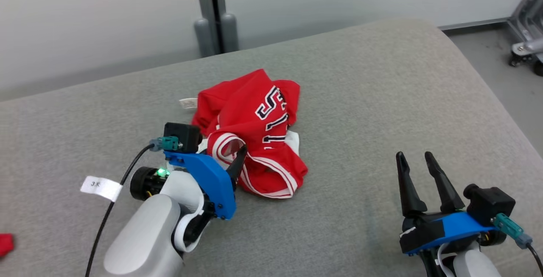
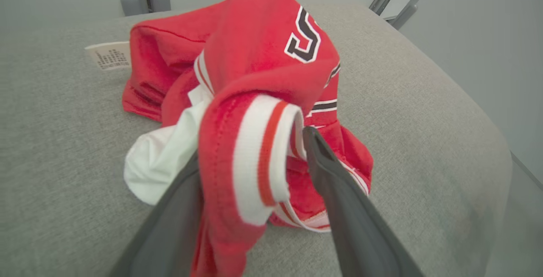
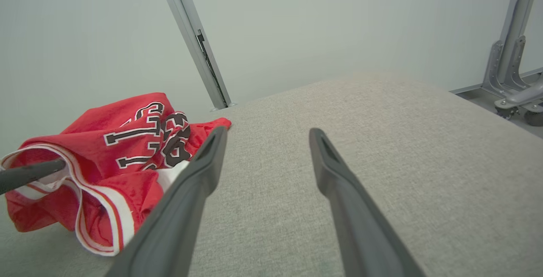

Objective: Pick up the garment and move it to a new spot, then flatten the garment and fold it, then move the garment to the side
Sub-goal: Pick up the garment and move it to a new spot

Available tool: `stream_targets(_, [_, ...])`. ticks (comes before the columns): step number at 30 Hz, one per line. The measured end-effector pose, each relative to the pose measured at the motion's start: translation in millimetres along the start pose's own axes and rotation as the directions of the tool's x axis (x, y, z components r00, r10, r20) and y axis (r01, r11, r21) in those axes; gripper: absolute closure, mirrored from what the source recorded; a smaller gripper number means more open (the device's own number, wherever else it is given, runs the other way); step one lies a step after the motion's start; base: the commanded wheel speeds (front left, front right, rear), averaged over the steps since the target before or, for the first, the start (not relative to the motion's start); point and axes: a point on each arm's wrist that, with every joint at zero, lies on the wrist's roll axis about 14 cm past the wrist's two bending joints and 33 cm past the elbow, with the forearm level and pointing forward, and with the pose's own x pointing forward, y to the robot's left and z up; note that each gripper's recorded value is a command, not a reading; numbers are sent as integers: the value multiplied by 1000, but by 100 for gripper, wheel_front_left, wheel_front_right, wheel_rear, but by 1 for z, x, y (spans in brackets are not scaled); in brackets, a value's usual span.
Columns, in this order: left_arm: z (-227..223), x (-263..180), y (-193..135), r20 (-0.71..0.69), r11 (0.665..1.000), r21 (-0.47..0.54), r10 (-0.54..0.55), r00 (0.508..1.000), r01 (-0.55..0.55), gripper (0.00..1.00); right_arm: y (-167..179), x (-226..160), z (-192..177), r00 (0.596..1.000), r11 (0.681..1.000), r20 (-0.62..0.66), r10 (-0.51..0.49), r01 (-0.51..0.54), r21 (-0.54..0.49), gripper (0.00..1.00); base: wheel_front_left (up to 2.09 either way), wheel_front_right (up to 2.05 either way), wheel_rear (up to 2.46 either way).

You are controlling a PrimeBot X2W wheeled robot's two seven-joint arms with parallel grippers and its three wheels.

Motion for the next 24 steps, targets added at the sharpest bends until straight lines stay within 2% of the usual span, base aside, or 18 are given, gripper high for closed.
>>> stream_targets(3, [7,-13,0,68,1000,-28,7,998,-5,0,9,3,-2,1000,1000,-5,27,-27,-4,0,0,0,0])
stream_targets(7, [27,-39,4,232,994,-109,24,972,1,0,24,8,-1,997,997,-5,74,-74,-10,0,0,0,0])
stream_targets(8, [30,-58,14,304,991,-130,69,950,-30,0,29,8,-2,996,996,-11,89,-89,-10,0,0,0,0])
stream_targets(10, [30,-68,25,331,989,-126,111,937,-72,0,32,9,-2,995,995,-14,98,-98,-8,0,0,0,0])
stream_targets(13, [34,-104,56,433,969,-151,242,868,-195,0,43,11,-5,991,991,-27,130,-130,-12,0,0,0,0])
stream_targets(17, [25,-145,85,525,922,-222,388,758,-318,0,52,11,-11,986,987,-57,157,-159,-22,0,0,0,0])
stream_targets(20, [14,-170,102,552,884,-246,465,692,-398,0,58,12,-11,983,984,-61,173,-175,-29,0,0,0,0])
stream_targets(22, [8,-181,105,560,868,-249,491,667,-430,0,59,10,-12,982,983,-70,177,-180,-31,0,0,0,0])
stream_targets(24, [0,-197,112,560,833,-264,542,626,-486,0,59,6,-16,980,982,-89,179,-183,-38,0,0,0,0])
